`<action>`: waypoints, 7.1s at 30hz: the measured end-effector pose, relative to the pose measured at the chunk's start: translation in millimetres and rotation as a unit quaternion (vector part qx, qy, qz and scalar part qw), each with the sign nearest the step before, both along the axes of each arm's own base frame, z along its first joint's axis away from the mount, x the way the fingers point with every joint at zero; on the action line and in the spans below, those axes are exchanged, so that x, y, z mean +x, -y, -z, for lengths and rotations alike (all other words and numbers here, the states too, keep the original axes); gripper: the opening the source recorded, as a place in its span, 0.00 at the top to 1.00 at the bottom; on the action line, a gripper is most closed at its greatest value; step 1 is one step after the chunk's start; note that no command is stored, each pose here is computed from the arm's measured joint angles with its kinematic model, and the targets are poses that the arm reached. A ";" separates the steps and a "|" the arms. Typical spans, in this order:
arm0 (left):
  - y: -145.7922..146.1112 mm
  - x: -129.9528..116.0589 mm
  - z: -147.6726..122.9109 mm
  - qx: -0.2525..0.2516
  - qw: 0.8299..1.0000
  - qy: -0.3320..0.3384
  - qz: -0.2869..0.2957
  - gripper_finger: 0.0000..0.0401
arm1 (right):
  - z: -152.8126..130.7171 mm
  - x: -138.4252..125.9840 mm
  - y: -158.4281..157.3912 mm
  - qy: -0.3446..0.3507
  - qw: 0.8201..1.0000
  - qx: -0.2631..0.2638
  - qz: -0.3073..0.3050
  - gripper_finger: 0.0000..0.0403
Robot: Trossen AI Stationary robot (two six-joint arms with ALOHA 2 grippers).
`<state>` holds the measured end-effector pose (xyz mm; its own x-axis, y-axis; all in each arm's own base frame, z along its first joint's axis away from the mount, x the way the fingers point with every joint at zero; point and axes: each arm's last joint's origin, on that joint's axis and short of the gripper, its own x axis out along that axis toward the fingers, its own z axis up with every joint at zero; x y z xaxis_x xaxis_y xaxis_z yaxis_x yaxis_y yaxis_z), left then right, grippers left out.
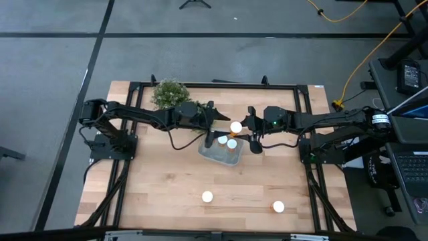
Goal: Pick and place pill bottles into a basket
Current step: Put the orange pill bottle into the grey bin
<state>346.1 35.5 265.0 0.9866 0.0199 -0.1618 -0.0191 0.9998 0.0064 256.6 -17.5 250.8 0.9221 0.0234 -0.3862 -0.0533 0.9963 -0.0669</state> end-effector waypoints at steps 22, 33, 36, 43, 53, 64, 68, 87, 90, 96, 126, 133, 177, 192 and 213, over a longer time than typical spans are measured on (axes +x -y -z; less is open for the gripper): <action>-4.2 15.3 5.5 -0.001 1.000 -0.003 0.005 0.32 | 0.3 -0.1 0.1 -0.002 1.000 0.001 0.001 0.53; -4.5 21.7 -3.3 0.000 1.000 -0.004 0.026 0.32 | 0.0 -0.3 0.0 -0.001 1.000 0.001 0.000 0.53; -4.6 23.2 0.8 -0.001 1.000 -0.012 0.026 0.32 | -0.3 -0.1 0.0 0.001 1.000 0.000 -0.001 0.53; -4.8 24.2 1.5 0.008 1.000 -0.009 0.028 0.32 | -1.7 0.4 0.0 0.009 1.000 -0.001 -0.001 0.53; -4.6 24.6 -0.3 0.017 0.999 0.001 0.030 0.37 | -2.2 0.7 0.0 0.012 1.000 -0.001 -0.001 0.53; -4.5 24.6 -0.4 0.017 0.999 0.001 0.031 0.46 | -2.1 0.7 0.1 0.011 1.000 -0.002 0.001 0.53; -4.5 24.5 -0.2 0.017 0.999 0.001 0.031 0.48 | -2.1 0.7 0.1 0.011 1.000 -0.002 0.001 0.53; -4.0 19.0 -5.7 0.031 0.999 -0.008 0.032 0.50 | -2.9 1.0 0.9 0.015 1.000 -0.008 -0.001 0.53; -3.2 12.6 -11.9 0.034 0.999 -0.016 0.032 0.50 | -4.5 1.6 1.0 0.024 1.000 -0.012 -0.004 0.53; -2.2 3.8 -20.5 0.034 0.999 -0.026 0.033 0.50 | -9.2 1.3 0.9 0.043 0.999 -0.018 -0.006 0.53; -2.0 3.1 -20.8 0.038 0.998 -0.028 0.036 0.50 | -7.8 0.8 0.0 0.036 0.999 -0.014 -0.018 0.53; -2.0 3.1 -20.8 0.049 0.998 -0.028 0.038 0.50 | -8.2 1.0 0.0 0.038 0.999 -0.021 -0.022 0.53; 2.7 -34.8 -34.1 0.062 0.988 -0.131 0.047 0.50 | -21.1 -28.3 -1.1 0.006 0.998 -0.044 0.043 0.34; 11.9 -57.5 -25.9 0.038 0.973 -0.216 0.068 0.50 | 25.2 -36.5 -10.5 0.022 0.999 -0.027 0.039 0.97; 38.7 -38.6 9.0 0.043 0.965 -0.235 0.109 0.50 | 31.7 -38.6 -11.9 0.046 0.998 -0.006 0.043 0.98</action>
<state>307.5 -3.2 256.0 0.7874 -0.1464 -0.5988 0.2164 0.9752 0.0461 218.0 -5.6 219.1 0.9518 -0.0616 -0.3004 0.0396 0.9961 -0.0789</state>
